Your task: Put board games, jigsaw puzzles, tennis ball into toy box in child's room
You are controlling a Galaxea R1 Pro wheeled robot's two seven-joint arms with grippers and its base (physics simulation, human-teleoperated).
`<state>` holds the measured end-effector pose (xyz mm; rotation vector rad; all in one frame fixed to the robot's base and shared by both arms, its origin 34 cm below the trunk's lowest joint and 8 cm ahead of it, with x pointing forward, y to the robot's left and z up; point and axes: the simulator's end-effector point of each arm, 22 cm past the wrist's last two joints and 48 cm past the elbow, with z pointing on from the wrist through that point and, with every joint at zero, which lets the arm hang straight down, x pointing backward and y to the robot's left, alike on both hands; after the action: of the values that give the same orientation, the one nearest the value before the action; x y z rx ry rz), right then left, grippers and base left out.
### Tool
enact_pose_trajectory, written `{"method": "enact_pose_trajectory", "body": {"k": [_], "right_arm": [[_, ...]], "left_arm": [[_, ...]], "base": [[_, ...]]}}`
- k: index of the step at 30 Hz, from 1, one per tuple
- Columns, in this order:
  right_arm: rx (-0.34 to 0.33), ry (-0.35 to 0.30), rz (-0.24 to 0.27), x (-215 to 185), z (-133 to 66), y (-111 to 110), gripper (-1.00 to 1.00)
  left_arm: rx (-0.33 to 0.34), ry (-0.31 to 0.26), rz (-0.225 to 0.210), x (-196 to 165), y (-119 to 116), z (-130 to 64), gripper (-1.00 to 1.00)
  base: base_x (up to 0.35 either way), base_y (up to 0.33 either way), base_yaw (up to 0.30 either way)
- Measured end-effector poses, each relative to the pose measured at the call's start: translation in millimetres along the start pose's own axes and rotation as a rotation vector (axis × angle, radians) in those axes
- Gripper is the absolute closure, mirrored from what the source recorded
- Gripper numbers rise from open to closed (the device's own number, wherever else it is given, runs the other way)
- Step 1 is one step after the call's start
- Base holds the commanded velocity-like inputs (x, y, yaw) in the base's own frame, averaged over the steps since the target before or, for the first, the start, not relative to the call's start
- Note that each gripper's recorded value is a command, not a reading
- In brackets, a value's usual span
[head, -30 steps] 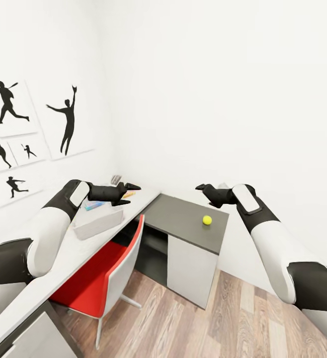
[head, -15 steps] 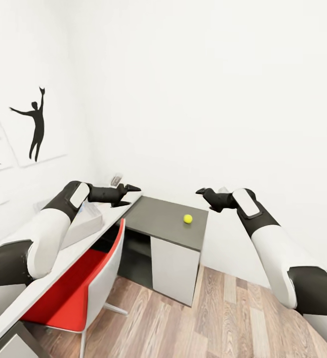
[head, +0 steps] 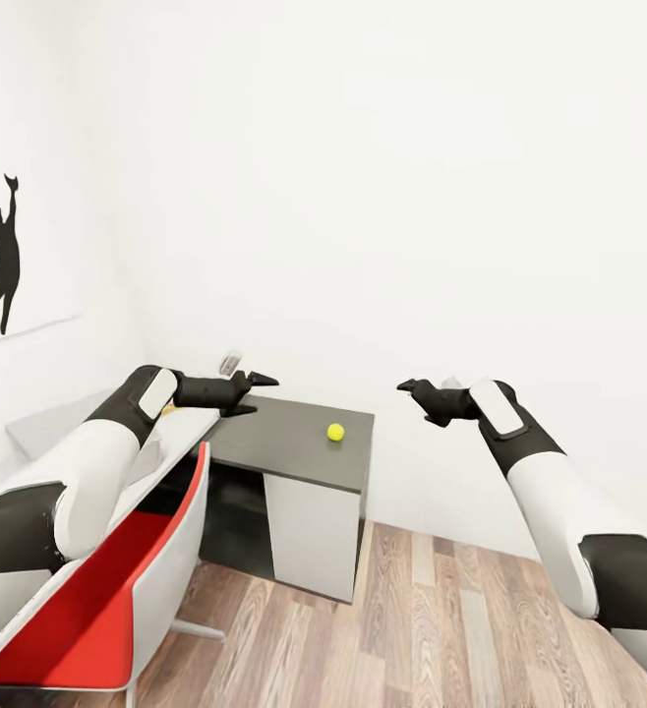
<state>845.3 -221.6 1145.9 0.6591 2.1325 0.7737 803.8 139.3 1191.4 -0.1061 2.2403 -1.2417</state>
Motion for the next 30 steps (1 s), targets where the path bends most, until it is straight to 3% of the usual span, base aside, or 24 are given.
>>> {"method": "enact_pose_trajectory", "body": {"k": [5, 14, 23, 30], "right_arm": [[0.003, 0.001, 0.002, 1.9, -1.1, -2.9, -1.0], [0.039, 0.017, 0.013, 15.3, -0.7, -31.0, -1.0], [0.098, 0.041, 0.027, 35.5, -1.3, -75.7, -1.0], [0.111, 0.047, 0.026, 42.5, -2.6, -84.5, -1.0]], "left_arm": [[-0.004, 0.002, -0.004, 4.2, 3.5, -0.2, -1.0], [-0.035, 0.007, 0.003, 12.7, 16.1, -0.1, -1.0], [-0.129, 0.003, 0.058, 23.7, 51.1, -2.1, -1.0], [-0.171, -0.02, 0.059, 24.3, 77.5, -16.4, -1.0]], "base": [[-0.007, 0.0, -0.267], [-0.001, 0.0, -0.267], [0.0, 0.0, -0.267], [0.0, 0.0, -0.263]]}}
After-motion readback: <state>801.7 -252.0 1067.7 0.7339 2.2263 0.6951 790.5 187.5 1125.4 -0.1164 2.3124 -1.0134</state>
